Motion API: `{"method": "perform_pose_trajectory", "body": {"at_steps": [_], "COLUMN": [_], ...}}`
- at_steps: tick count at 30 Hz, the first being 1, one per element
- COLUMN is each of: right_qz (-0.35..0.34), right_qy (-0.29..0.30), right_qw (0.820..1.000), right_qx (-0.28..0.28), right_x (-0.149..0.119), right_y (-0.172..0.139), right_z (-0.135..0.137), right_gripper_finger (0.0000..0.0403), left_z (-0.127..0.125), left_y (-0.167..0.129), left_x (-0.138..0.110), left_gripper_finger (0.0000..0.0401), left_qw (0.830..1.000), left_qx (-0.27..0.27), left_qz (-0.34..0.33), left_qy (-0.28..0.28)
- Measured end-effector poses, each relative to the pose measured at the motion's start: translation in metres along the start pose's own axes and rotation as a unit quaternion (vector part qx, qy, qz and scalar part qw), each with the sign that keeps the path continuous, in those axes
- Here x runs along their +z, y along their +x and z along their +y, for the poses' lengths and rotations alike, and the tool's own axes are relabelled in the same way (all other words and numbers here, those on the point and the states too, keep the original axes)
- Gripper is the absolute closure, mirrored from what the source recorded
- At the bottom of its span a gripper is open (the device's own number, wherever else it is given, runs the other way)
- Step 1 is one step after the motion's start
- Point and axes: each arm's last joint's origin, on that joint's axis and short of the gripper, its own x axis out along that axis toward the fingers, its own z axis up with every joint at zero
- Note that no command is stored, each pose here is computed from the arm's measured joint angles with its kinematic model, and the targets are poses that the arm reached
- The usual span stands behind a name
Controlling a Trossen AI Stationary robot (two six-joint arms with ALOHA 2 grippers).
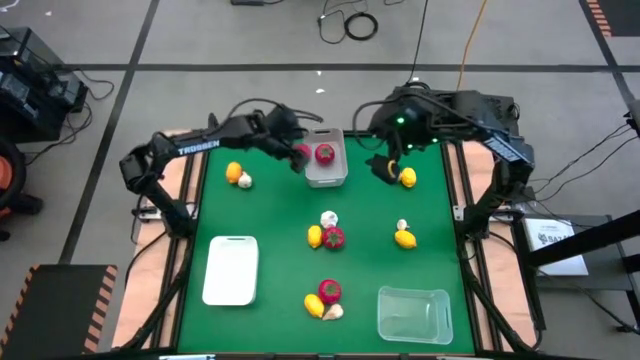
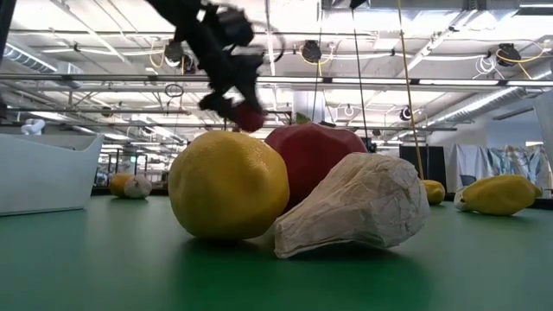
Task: Sort produce into baskets
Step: Put the top left tomato into the gray bin
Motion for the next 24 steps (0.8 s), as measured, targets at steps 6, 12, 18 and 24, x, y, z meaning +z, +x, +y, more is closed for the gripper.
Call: {"method": "perform_pose_trajectory", "body": {"at_steps": [6, 12, 18, 24], "right_qz": [-0.019, -0.024, -0.026, -0.031], "right_qy": [0.006, -0.002, -0.046, -0.095], "right_qw": [1.0, 1.0, 0.998, 0.995], "right_qx": [0.002, 0.005, 0.016, 0.024], "right_x": [-0.006, -0.009, -0.011, -0.014], "right_y": [-0.017, -0.023, -0.025, -0.03], "right_z": [-0.003, -0.002, 0.006, 0.012], "right_gripper_finger": [0.0041, 0.0041, 0.0041, 0.0041], "left_z": [-0.024, -0.022, -0.022, -0.021], "left_y": [0.033, 0.07, 0.088, 0.09], "left_x": [0.006, 0.011, 0.017, 0.017], "left_gripper_finger": [0.0106, 0.0106, 0.0106, 0.0106], "left_qw": [0.999, 0.999, 0.999, 0.999], "left_qx": [-0.023, -0.007, 0.0, 0.023], "left_qz": [-0.027, 0.015, 0.018, 0.01], "left_qy": [-0.022, -0.041, -0.033, -0.029]}}
